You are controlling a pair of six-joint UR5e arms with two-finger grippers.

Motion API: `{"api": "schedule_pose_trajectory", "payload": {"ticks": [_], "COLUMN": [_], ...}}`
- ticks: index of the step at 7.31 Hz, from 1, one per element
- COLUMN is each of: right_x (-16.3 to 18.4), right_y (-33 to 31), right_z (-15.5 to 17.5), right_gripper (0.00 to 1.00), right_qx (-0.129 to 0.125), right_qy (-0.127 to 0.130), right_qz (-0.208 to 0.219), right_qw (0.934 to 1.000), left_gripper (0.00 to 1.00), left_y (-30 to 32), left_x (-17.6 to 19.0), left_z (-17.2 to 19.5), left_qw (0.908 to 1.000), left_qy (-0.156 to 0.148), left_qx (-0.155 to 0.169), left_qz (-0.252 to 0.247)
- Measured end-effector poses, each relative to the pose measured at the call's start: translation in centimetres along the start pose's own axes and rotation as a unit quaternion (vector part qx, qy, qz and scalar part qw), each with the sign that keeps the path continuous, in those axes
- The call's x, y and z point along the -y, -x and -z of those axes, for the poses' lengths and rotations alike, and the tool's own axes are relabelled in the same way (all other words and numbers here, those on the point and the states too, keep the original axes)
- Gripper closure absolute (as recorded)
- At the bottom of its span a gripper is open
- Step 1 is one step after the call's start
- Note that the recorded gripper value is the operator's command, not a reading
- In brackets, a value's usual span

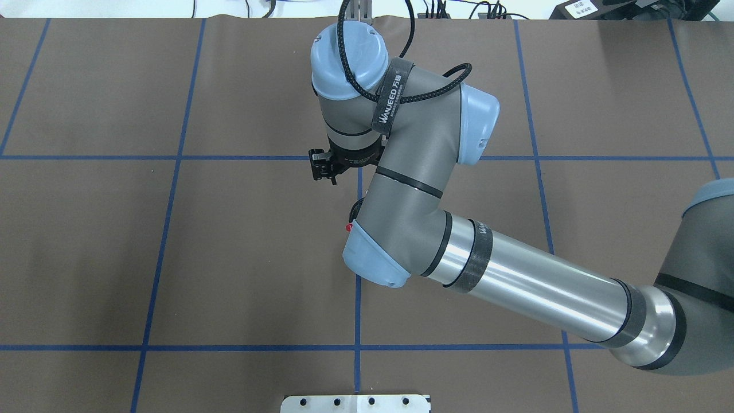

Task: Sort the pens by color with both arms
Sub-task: 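Move the right gripper over the black mesh pen cup, then lower the right gripper into the cup and grasp the blue-capped marker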

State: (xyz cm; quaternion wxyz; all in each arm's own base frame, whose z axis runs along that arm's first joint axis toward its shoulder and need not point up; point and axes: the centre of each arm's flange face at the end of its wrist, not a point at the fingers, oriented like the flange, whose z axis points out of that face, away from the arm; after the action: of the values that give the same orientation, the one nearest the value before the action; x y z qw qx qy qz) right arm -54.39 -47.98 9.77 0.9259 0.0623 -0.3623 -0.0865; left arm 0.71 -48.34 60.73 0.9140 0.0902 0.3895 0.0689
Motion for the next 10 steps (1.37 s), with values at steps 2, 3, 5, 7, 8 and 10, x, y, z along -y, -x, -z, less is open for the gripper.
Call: {"api": "schedule_pose_trajectory", "payload": {"ticks": [2, 3, 5, 7, 8, 10], "right_x": [0.5, 1.1, 2.0, 2.8, 2.8, 2.9], "right_y": [-0.9, -1.6, -2.1, -1.3, -1.0, -0.7], "right_z": [-0.7, -1.2, -2.3, -2.5, -2.2, -2.4], "right_gripper": [0.46, 0.49, 0.77, 0.78, 0.61, 0.19], "right_qx": [0.007, 0.007, 0.003, 0.004, 0.008, 0.007], "right_qy": [0.03, 0.048, 0.074, 0.081, 0.082, 0.084], "right_qz": [-0.007, -0.012, -0.005, 0.02, 0.027, 0.031], "right_qw": [0.9995, 0.9988, 0.9972, 0.9965, 0.9963, 0.9959], "left_gripper": [0.0, 0.0, 0.0, 0.0, 0.0, 0.0], "left_y": [0.0, 0.1, 0.1, 0.2, 0.2, 0.3], "left_x": [-0.1, -0.1, -0.3, -0.4, -0.4, -0.5], "left_z": [0.0, -0.1, -0.1, -0.2, -0.2, -0.4], "left_qw": [1.0, 1.0, 1.0, 1.0, 1.0, 1.0], "left_qy": [0.0, 0.001, 0.001, 0.003, 0.003, 0.005], "left_qx": [0.0, 0.0, -0.001, 0.0, 0.0, 0.0], "left_qz": [0.0, 0.001, 0.001, 0.002, 0.002, 0.003]}}
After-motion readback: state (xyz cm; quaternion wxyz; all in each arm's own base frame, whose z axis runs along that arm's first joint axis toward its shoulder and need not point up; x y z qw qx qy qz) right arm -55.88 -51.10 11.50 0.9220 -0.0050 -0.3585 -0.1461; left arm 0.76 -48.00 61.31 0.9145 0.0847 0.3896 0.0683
